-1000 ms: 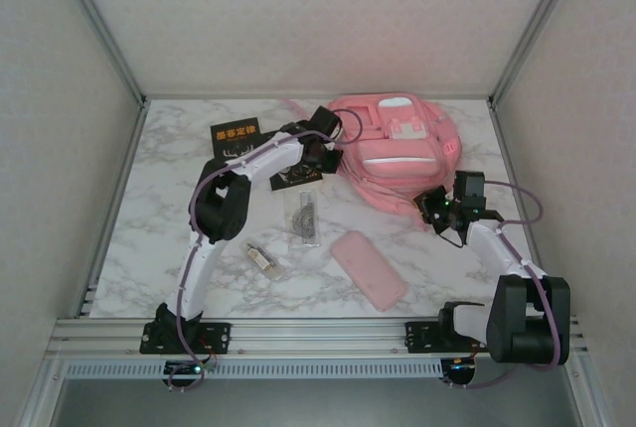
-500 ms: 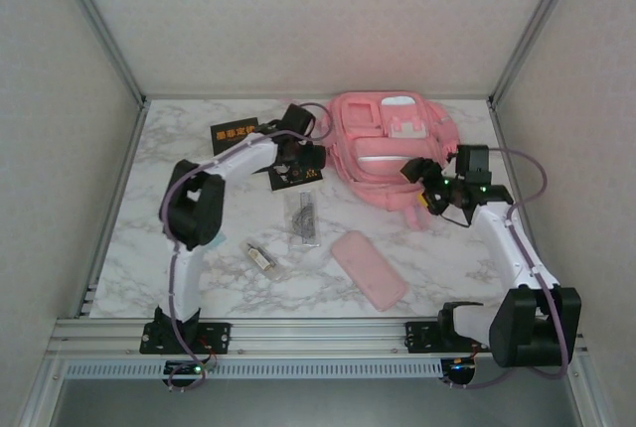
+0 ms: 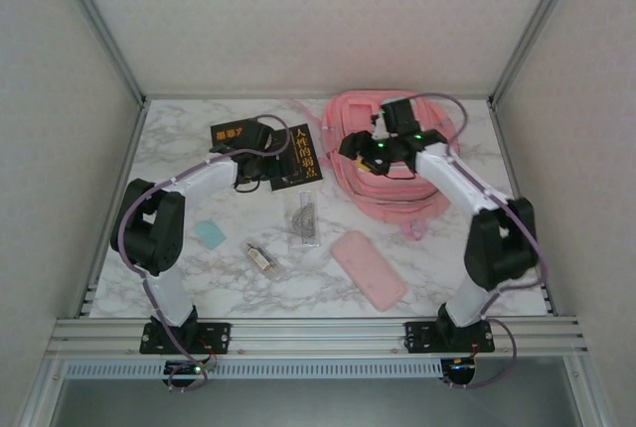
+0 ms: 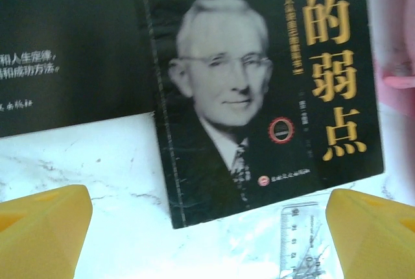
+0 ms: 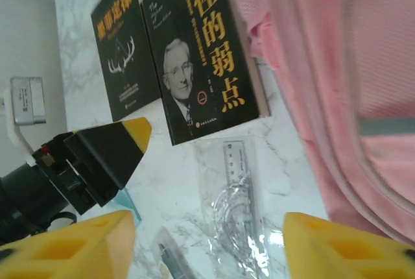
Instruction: Pack the student bag
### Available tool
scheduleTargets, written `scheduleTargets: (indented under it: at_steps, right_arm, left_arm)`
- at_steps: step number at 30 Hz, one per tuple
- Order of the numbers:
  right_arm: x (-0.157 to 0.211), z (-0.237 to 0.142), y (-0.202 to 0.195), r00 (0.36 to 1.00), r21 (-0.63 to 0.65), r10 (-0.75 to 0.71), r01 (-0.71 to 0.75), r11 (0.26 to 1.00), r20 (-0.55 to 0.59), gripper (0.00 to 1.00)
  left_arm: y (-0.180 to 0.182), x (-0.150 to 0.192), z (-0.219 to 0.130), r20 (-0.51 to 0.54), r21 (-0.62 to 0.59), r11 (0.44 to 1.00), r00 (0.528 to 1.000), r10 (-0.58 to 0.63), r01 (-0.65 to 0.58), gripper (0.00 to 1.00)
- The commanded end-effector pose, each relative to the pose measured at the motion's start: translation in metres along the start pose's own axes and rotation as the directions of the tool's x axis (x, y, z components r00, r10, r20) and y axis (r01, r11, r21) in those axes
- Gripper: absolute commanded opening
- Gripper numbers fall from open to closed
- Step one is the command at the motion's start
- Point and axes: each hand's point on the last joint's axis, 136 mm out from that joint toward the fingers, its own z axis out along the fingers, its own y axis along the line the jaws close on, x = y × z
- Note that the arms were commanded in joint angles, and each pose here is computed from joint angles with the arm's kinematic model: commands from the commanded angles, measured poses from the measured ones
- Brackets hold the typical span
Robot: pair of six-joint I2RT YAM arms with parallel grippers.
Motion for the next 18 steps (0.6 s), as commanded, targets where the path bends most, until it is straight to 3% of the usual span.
scheduleTargets:
  at_steps: [1,10,18]
  right_arm:
    - [-0.007,0.036,0.004,0.997,0.044,-0.077,0.078,0.996,-0.025,0.5]
    - [-0.026,0.127,-0.013,0.985,0.147,-0.142,0.156,0.977,-0.102,0.39]
    - [-0.041,0.16,-0.036,0.968,0.342,-0.223,0.249,0.906,-0.114,0.38]
  left_arm:
    - [-0.012,-0.013,0.002,0.021,0.119,0.988,0.995,-0.102,0.099,0.93]
    - [-0.002,-0.014,0.024,0.007,0.126,0.981,0.988,-0.152,0.15,0.91]
    - [0.014,0.004,0.045,-0.048,0.056,0.982,0.983,-0.177,0.18,0.84]
